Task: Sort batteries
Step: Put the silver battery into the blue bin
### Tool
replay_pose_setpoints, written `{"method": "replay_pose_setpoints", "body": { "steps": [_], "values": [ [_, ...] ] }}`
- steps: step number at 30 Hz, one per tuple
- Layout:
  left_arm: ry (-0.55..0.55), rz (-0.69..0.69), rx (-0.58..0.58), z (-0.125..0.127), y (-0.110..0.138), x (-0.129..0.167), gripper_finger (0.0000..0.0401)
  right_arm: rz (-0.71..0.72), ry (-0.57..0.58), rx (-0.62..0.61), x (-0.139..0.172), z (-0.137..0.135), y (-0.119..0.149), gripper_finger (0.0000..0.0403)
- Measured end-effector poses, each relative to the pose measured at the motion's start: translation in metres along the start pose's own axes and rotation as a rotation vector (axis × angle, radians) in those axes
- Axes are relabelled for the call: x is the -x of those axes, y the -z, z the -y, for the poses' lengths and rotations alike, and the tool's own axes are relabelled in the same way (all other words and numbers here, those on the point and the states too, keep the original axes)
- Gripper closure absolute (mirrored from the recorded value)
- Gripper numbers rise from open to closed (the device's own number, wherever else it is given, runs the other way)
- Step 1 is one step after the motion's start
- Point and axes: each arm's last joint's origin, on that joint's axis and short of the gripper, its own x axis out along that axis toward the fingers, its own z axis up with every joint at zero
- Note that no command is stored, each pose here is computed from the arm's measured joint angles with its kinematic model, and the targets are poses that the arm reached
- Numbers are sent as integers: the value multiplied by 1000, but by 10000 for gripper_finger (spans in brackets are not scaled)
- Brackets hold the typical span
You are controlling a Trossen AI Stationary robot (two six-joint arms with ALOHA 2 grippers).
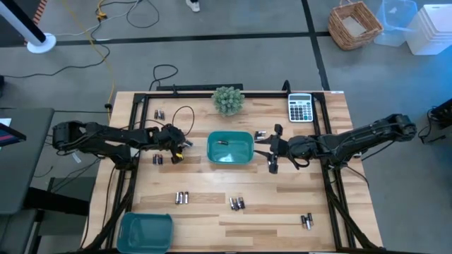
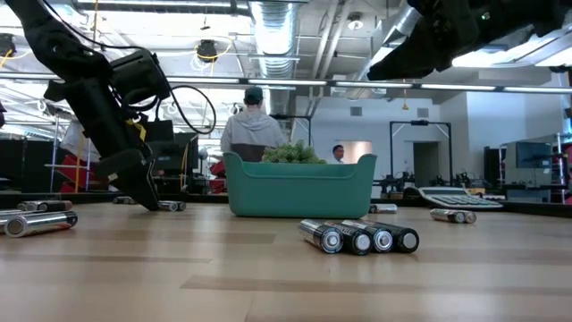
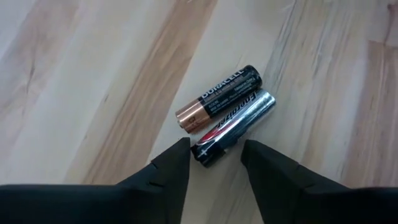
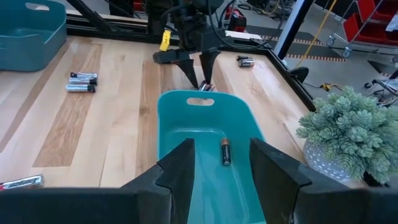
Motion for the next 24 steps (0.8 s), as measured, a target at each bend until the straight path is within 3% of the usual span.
{"method": "replay_pose_setpoints", "body": {
  "steps": [24],
  "values": [
    [94, -21, 40, 3, 2, 0, 346, -4, 1, 1, 0, 0, 0, 235]
  ]
}}
